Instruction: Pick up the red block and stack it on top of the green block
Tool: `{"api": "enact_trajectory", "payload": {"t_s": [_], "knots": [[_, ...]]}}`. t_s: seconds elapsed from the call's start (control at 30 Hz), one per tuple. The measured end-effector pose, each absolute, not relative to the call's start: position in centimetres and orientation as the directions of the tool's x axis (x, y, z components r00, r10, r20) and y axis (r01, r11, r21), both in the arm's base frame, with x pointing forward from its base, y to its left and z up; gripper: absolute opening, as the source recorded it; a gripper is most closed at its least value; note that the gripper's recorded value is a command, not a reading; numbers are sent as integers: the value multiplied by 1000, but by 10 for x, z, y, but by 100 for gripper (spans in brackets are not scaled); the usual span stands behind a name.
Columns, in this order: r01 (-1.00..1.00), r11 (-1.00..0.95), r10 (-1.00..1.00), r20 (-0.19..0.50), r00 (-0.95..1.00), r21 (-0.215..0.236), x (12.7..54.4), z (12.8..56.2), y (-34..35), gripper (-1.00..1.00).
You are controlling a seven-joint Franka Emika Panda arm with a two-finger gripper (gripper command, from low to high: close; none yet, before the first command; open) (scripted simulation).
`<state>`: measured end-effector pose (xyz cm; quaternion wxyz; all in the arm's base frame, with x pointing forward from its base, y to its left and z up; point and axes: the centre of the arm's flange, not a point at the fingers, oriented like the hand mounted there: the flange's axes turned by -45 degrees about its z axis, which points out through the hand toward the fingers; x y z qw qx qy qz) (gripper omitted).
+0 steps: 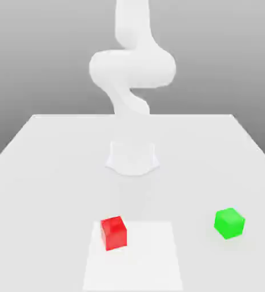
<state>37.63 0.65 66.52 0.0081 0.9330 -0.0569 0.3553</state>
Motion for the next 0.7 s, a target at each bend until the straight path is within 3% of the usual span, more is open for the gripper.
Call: {"api": "enact_trajectory", "payload": {"t_s": [0.17, 0.33, 0.7], "knots": [[-324, -945, -296, 542, 786, -48, 423, 562, 2, 0], [-522, -851, -496, 411, 765, -58, 442, 457, -16, 0], [-865, -501, -862, 102, 496, -28, 399, 258, -47, 0]]}}
